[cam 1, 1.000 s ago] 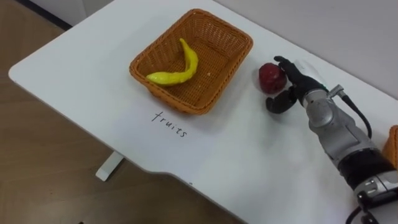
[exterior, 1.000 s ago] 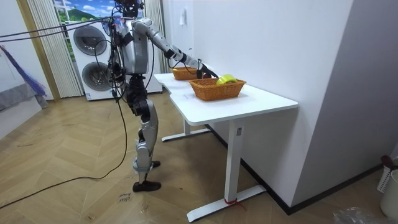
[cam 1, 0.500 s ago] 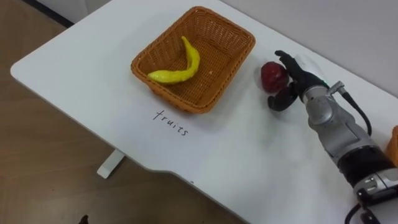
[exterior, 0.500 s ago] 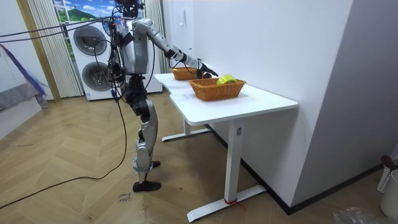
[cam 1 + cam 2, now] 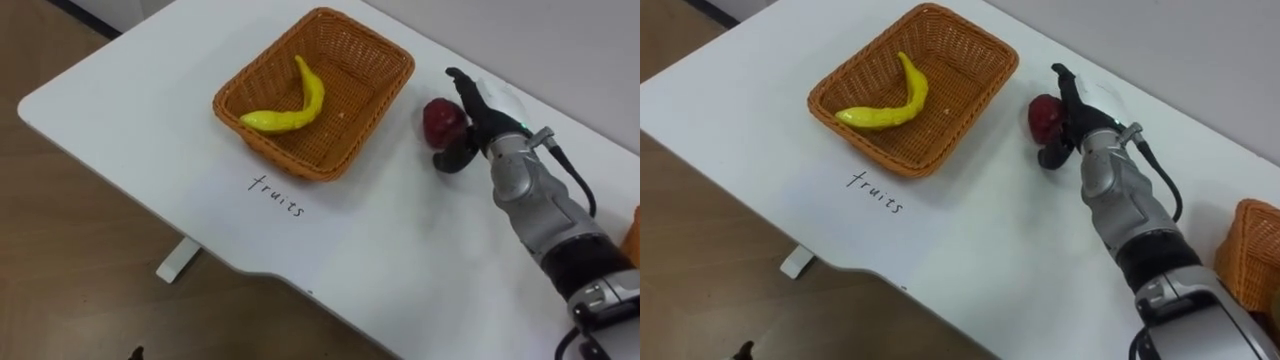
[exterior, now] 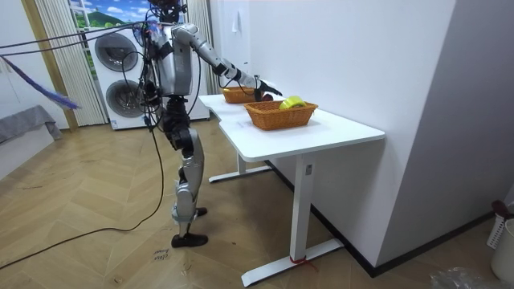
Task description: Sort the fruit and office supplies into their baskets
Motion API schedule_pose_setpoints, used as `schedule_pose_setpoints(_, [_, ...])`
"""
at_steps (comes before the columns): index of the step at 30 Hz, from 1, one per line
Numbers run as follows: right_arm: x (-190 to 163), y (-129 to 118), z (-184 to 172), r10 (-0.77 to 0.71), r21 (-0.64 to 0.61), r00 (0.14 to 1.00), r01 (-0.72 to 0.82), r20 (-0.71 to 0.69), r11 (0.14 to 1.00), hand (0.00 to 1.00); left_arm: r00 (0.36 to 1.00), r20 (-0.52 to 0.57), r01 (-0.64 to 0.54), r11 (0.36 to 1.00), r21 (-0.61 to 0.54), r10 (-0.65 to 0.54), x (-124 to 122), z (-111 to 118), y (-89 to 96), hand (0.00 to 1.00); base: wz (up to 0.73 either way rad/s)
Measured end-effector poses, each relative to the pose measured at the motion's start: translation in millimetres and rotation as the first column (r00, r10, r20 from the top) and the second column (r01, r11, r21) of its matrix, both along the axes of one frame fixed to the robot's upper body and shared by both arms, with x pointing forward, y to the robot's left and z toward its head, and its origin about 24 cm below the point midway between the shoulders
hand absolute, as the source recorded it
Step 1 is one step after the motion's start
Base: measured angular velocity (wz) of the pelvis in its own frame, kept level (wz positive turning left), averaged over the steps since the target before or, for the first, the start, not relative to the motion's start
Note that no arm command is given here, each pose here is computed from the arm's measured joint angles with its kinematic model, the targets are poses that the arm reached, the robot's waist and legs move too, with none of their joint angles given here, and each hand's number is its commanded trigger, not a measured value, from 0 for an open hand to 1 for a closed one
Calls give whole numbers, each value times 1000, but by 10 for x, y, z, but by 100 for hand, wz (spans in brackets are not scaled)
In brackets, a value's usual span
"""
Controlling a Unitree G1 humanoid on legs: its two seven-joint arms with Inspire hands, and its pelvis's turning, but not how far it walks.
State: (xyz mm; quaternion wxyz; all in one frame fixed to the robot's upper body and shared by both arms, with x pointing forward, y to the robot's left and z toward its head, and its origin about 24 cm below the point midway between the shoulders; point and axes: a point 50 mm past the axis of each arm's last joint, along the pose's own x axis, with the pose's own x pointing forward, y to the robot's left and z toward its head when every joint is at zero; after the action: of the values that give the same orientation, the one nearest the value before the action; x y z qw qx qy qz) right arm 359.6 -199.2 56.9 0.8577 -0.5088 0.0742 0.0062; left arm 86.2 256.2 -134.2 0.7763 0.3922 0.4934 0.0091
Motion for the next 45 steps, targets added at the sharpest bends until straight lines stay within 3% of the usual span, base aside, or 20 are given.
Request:
schedule_pose_setpoints(15, [20, 51, 1, 54, -87, 997, -59, -62, 994, 0, 999, -49, 21, 1000, -22, -22, -25, -38, -18, 0, 1])
schedule_pose_setpoints(35, [6, 28, -51, 64, -73, 984, -77, -166, 994, 0, 999, -36, 9, 1000, -19, -10, -21, -18, 7, 0, 0])
schedule_pose_setpoints(36, [5, 24, -54, 60, -71, 984, -73, -169, 995, 64, 999, -37, 9, 1000, -19, -9, -23, -18, 8, 0, 0])
schedule_pose_setpoints(37, [5, 24, -54, 60, -70, 984, -73, -170, 995, 100, 999, -37, 8, 1000, -19, -9, -24, -18, 8, 0, 0])
schedule_pose_setpoints(45, [3, 26, -61, 67, -67, 980, -81, -186, 994, 100, 999, -41, 9, 1000, -12, -9, -34, -12, 29, 0, 0])
